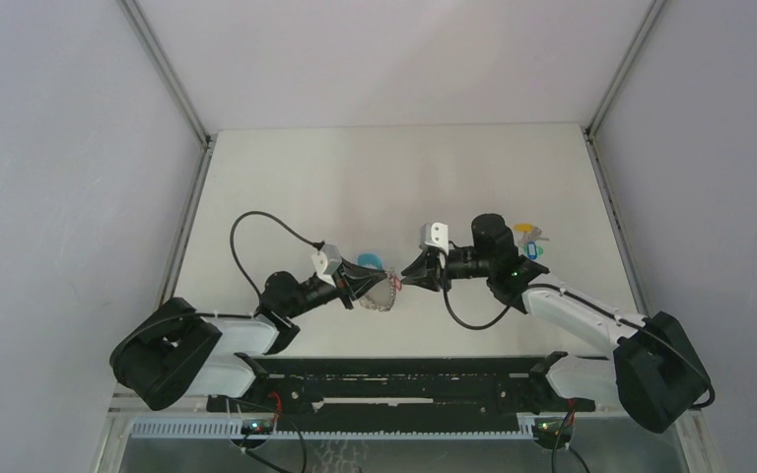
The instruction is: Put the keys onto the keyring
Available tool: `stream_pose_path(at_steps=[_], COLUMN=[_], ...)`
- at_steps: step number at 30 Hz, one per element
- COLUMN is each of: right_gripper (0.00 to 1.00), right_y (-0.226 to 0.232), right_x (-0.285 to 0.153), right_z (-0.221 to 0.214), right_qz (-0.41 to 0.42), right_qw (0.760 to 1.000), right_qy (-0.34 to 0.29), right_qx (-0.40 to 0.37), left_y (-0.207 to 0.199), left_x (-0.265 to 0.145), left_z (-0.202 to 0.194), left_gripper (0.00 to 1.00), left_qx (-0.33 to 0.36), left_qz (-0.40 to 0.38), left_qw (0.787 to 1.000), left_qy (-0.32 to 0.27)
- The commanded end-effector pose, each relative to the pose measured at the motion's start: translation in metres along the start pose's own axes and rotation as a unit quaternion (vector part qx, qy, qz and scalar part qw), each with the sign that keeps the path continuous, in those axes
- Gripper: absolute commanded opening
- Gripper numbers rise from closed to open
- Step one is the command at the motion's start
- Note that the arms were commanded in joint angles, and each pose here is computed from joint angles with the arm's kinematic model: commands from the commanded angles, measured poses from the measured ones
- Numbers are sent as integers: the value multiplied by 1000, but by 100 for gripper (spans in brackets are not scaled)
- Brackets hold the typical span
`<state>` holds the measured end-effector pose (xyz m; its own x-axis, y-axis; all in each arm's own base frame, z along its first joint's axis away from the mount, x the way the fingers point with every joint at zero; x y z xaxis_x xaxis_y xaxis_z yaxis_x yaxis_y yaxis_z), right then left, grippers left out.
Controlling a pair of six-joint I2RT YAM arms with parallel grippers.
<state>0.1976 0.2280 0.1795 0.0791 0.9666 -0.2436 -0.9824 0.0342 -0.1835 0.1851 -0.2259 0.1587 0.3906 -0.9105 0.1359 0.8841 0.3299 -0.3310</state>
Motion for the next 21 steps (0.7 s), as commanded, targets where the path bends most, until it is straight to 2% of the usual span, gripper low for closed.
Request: stream_pose_path(at_steps=[1, 21], right_gripper=[20, 15], right_y=[-9, -18], right_x=[5, 14], right_z=[29, 22], right_qz=[37, 69], right_qw=[998, 996], right_qy=[-50, -57], right_qx=[-5, 25], left_y=[-12, -22], left_x=[2, 4], left_z=[17, 26], left_gripper=[0, 0], left_qx=[50, 63], left_qz=[-45, -82], left_qw=[997, 994], left_qy=[-33, -38])
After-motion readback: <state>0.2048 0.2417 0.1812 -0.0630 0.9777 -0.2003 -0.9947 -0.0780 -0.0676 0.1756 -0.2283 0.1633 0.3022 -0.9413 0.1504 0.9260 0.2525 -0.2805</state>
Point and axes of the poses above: each gripper's point midway between its finger pads, its own x axis out along the fingers, its own y axis along the line the jaws close on, z = x × y, the point moved 6 cm from there along -x, back along the fingers, and after that the axes turned 9 degrees about -x, right-handed, at the moved point
